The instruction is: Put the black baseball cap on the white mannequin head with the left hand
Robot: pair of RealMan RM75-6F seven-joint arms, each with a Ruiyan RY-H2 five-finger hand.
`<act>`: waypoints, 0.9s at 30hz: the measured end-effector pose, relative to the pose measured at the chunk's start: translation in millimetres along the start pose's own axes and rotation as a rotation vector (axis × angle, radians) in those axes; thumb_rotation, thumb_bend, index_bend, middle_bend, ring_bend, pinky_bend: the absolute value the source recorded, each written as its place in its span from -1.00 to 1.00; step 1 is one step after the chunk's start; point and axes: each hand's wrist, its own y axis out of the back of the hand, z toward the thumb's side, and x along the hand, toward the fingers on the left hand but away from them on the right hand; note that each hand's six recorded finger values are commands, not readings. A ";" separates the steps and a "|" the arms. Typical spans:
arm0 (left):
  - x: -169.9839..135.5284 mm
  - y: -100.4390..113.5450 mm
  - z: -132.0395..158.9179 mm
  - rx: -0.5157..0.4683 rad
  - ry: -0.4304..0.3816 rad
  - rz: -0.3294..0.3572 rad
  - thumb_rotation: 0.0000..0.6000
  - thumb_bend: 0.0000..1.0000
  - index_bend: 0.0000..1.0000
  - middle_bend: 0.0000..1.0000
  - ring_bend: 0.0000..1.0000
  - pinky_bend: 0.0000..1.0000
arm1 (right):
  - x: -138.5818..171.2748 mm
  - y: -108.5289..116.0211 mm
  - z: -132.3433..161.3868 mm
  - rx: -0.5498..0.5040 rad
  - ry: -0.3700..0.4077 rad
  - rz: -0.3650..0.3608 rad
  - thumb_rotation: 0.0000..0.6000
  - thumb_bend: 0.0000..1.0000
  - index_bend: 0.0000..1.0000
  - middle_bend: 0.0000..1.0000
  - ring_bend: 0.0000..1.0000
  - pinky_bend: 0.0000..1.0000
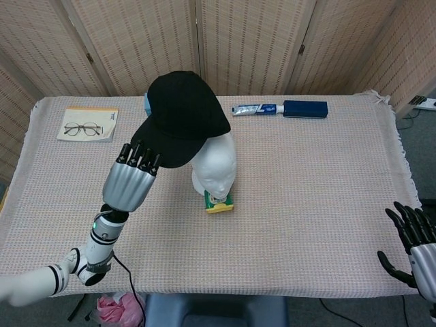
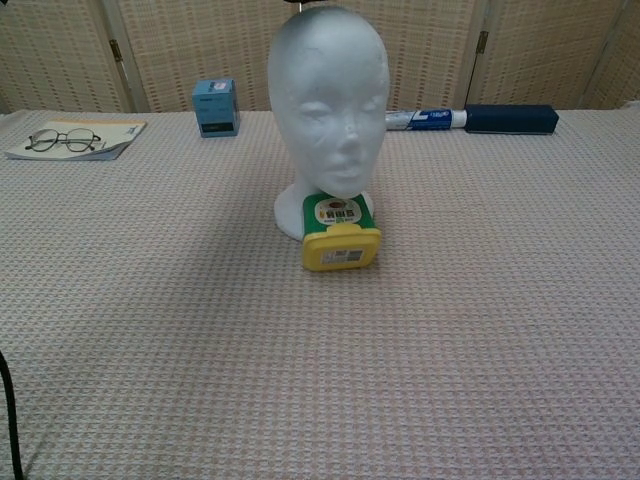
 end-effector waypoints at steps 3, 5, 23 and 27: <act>1.6 3.6 16.7 -0.010 -0.016 -0.005 1.00 -0.18 0.40 0.58 0.07 0.44 | 1.3 3.2 -1.3 -0.015 0.006 -0.003 1.00 -0.45 -1.00 -1.00 -1.00 -1.00; 1.9 5.1 27.3 -0.014 -0.024 -0.009 1.00 -0.18 0.40 0.58 0.07 0.44 | 3.0 6.1 -1.8 -0.025 0.014 -0.008 1.00 -0.45 -1.00 -1.00 -1.00 -1.00; -31.7 1.0 74.1 -0.054 -0.052 -0.106 1.00 -0.18 0.40 0.58 0.07 0.44 | 13.0 12.2 0.0 -0.043 0.055 -0.011 1.00 -0.45 -1.00 -1.00 -1.00 -1.00; -39.1 -1.6 82.2 -0.061 -0.054 -0.132 1.00 -0.18 0.40 0.58 0.07 0.44 | 14.7 12.4 1.6 -0.044 0.063 -0.012 1.00 -0.45 -1.00 -1.00 -1.00 -1.00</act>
